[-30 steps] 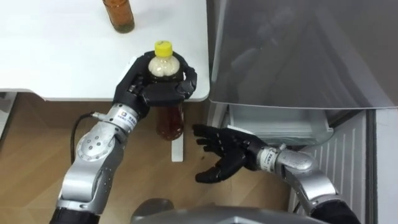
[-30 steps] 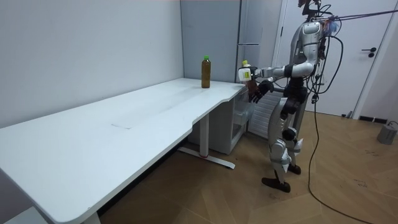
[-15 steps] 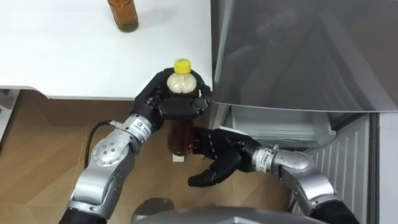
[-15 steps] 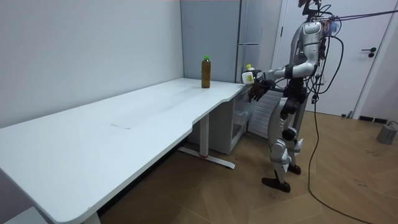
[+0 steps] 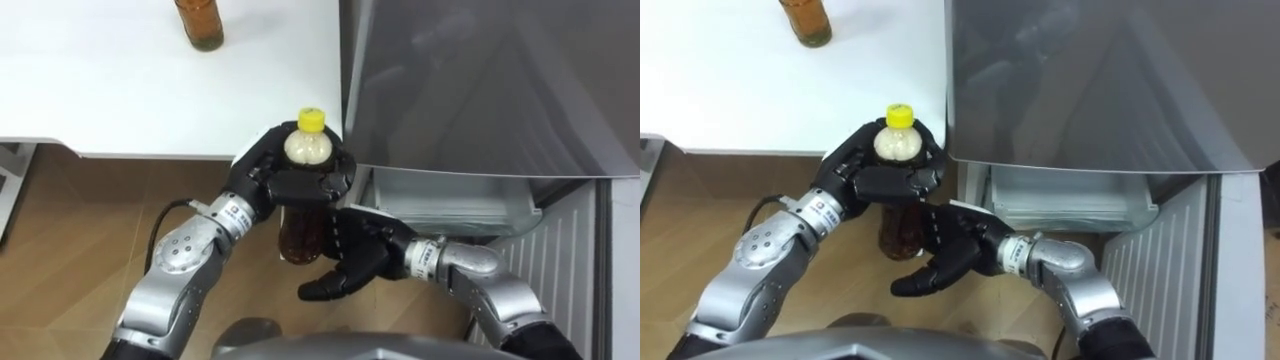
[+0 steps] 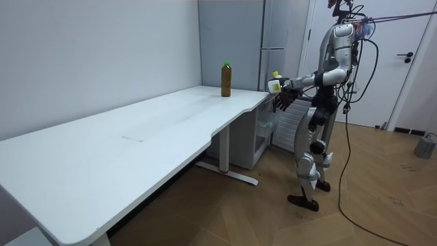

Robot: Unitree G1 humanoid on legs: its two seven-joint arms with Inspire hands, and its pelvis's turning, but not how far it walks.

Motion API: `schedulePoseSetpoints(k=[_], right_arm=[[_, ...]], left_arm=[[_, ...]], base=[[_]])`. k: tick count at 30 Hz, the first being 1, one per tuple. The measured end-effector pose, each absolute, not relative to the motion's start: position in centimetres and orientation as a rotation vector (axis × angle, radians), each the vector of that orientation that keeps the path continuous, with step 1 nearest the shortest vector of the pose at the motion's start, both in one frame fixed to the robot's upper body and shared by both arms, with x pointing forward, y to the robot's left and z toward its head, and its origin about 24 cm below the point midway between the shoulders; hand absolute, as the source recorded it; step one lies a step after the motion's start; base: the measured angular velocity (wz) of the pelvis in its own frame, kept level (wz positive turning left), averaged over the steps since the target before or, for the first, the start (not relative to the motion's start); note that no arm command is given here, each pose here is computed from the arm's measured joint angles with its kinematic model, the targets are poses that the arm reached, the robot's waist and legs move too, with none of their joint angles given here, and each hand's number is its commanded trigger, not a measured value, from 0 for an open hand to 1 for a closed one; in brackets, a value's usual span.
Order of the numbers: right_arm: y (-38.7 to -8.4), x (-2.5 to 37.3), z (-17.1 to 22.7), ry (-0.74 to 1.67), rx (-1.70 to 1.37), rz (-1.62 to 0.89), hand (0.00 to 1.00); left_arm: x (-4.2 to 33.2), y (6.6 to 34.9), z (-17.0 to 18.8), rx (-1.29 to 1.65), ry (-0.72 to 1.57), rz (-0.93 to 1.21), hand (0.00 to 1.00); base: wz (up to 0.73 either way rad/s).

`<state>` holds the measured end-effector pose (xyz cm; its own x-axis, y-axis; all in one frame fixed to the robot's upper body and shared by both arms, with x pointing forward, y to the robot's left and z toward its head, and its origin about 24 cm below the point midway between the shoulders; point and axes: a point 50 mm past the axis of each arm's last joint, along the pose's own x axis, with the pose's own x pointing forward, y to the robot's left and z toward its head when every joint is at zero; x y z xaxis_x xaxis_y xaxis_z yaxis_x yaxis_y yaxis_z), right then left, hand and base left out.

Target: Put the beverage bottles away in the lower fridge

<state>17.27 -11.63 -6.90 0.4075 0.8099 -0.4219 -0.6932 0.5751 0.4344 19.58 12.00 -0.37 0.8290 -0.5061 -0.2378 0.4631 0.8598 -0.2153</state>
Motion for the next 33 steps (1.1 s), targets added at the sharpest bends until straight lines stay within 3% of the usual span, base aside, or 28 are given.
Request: schedulePoseSetpoints(k=[25,26,27,28,29,30,33], right_arm=[[-11.4,15.6,-7.9,0.720,0.366,0.907,0.00],[-11.3,15.5,-7.9,0.720,0.377,0.904,0.13],[-11.2,15.4,-7.9,0.722,0.379,0.909,0.45],[-11.2,15.4,-7.9,0.723,0.380,0.910,0.71],[-11.2,15.4,-7.9,0.723,0.382,0.910,0.88],[-11.1,15.4,-7.9,0.723,0.383,0.908,1.00],[-11.2,15.2,-8.1,0.729,0.390,0.882,1.00]], left_arm=[[19.0,11.8,-0.9,-0.127,0.329,-0.572,1.00],[19.0,11.8,-0.9,-0.127,0.328,-0.572,1.00],[19.0,11.8,-0.9,-0.127,0.329,-0.572,1.00],[19.0,11.8,-1.0,-0.127,0.329,-0.572,1.00],[19.0,11.8,-1.0,-0.127,0.329,-0.572,1.00],[19.0,11.8,-1.0,-0.128,0.329,-0.572,1.00],[18.9,11.7,-1.0,-0.134,0.332,-0.576,1.00]], base=[[0.00],[-0.05],[-0.05],[-0.04],[0.00],[0.00],[0.00]])
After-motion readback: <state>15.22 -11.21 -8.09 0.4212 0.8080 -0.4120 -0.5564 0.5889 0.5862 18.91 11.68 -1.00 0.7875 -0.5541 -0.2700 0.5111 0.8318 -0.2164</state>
